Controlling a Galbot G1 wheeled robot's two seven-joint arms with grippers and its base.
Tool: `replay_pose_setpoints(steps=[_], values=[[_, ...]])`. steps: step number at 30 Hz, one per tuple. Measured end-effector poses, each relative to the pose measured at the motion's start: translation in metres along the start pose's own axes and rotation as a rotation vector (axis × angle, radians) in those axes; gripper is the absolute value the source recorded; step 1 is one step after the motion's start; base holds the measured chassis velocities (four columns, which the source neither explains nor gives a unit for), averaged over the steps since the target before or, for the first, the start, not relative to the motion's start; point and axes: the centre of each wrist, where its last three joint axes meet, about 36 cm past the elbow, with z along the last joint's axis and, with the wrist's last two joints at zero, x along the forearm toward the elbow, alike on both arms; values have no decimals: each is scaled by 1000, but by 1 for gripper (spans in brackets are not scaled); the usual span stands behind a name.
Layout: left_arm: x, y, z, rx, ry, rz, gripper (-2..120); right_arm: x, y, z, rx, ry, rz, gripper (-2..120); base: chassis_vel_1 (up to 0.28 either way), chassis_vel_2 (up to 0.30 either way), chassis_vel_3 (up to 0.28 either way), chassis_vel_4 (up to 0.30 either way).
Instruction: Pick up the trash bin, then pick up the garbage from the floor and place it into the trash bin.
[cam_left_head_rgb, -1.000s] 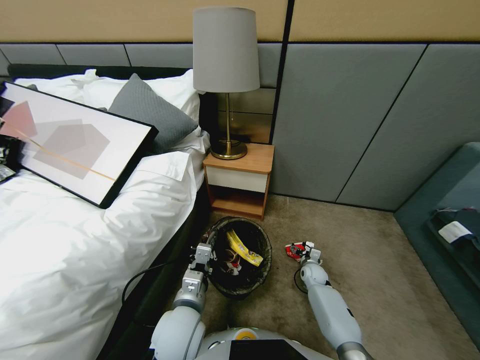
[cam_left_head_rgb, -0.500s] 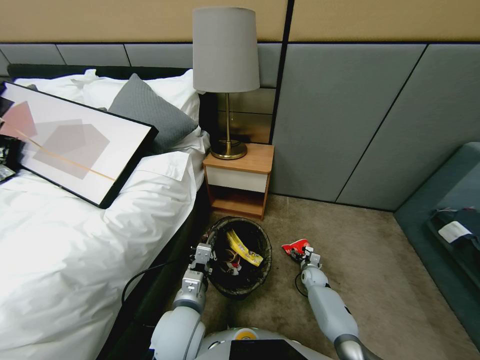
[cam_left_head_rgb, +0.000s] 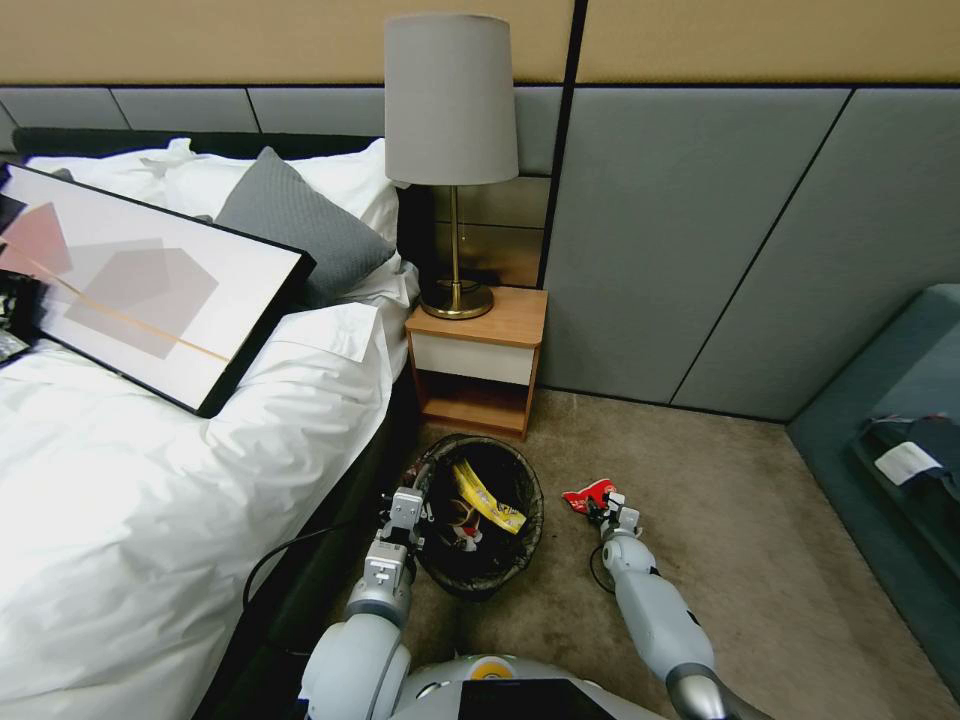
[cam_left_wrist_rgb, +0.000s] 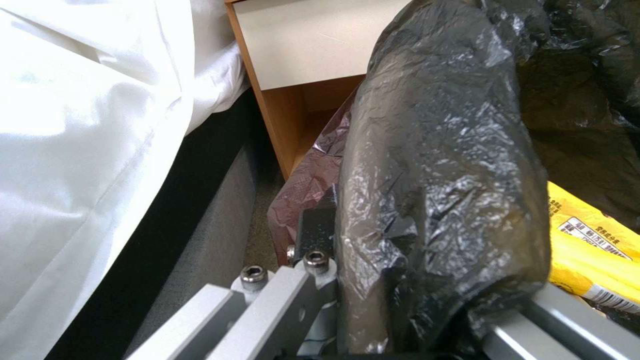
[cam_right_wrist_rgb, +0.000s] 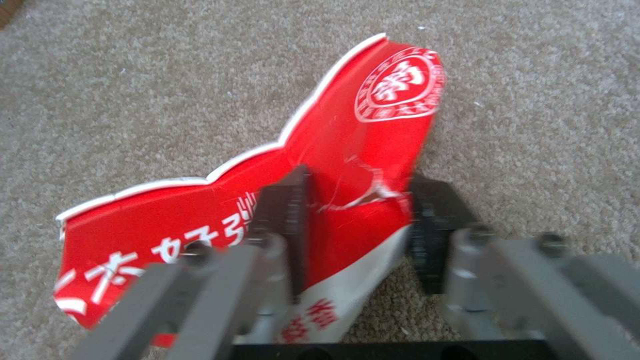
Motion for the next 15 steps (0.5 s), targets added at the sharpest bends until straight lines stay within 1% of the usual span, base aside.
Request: replay_pose_setpoints(steps=[1,4,5,7,15], values=[[0,0,0,0,0,0,1,0,0,0,0,0,0,21,0,0,0,0],[0,0,0,0,0,0,1,0,-1,-1,1,-7,1,7,0,0,0,0],[0,0,0,0,0,0,1,0,-1,-1,1,-7,1,7,0,0,0,0],[0,0,-1,0,-3,0,1,0,-1,-1,4,-11,0,1,0,0,0,0],[-1,-1,-1,1,-5,1,1,2,-3,1,7,-28,0,0,0,0,0,0]])
